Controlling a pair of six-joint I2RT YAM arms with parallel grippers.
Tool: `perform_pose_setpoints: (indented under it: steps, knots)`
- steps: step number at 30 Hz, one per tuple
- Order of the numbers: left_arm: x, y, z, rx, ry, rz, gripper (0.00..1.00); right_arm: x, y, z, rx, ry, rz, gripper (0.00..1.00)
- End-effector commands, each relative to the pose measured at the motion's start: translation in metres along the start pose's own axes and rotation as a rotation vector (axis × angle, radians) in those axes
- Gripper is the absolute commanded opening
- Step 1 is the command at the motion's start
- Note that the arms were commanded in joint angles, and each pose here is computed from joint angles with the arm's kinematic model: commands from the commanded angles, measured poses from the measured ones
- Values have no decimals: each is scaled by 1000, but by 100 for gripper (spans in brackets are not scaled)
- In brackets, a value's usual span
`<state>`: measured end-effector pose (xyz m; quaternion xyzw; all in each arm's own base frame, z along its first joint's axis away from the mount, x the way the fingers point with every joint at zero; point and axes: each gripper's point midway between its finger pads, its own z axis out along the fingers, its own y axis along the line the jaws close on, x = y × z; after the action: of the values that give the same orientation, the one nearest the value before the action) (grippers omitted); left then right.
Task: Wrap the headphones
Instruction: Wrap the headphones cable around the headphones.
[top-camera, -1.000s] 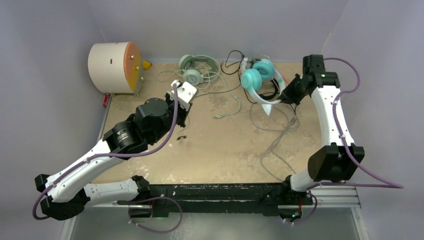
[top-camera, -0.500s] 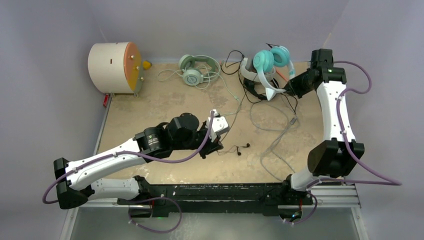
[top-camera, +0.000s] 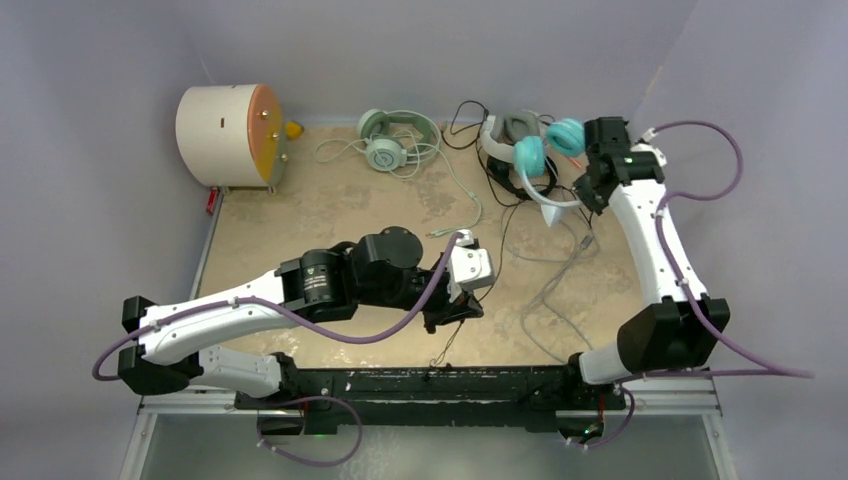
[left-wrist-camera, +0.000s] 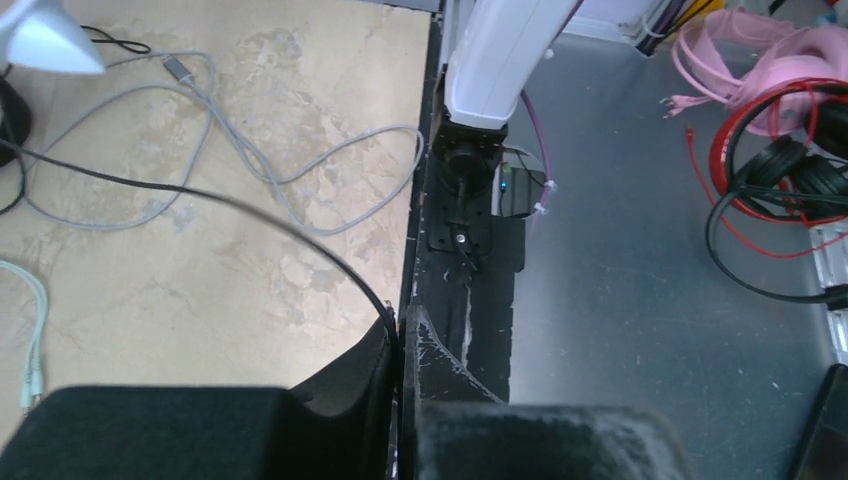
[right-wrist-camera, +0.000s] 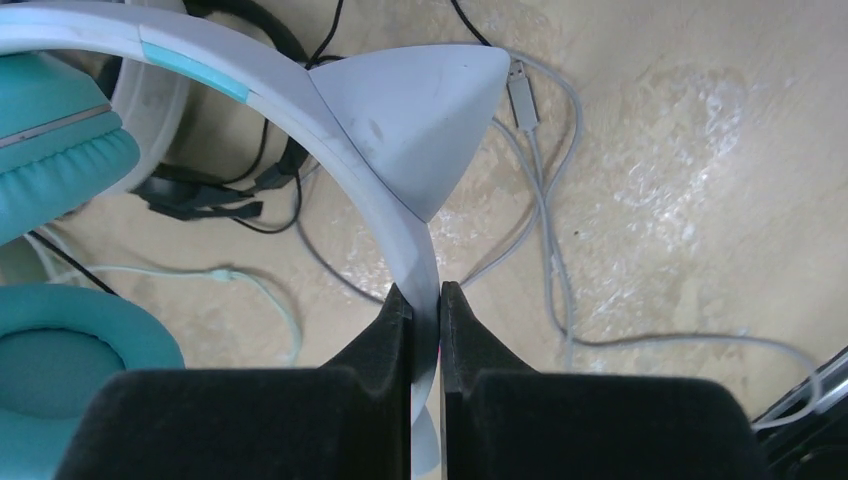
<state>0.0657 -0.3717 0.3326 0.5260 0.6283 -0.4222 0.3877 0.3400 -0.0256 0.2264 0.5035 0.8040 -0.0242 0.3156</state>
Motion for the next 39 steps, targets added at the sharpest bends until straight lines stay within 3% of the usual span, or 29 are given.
perform_pose_setpoints:
  steps: [1,8,17,22,27,30,35,39]
  knots:
    - [-18,17,-11,-131,23,76,0,-7,20,-8,-6,-216,-162,0]
    - [-43,69,-56,-457,33,186,0,57,27,11,-5,-254,-697,0]
    - [-57,89,-99,-626,-10,232,0,146,19,-4,-173,-212,-1223,0]
    - [-46,104,-126,-742,28,254,0,180,14,-31,-497,-100,-1321,0]
    - [-42,118,-144,-836,32,281,0,206,5,-61,-703,48,-1409,0]
    - [-39,131,-145,-862,35,274,0,222,-3,-78,-778,139,-1466,0]
    - [-22,173,-139,-909,77,218,0,234,-12,-98,-890,183,-1499,0]
    - [-28,184,-123,-855,56,195,0,240,-18,-99,-890,215,-1523,0]
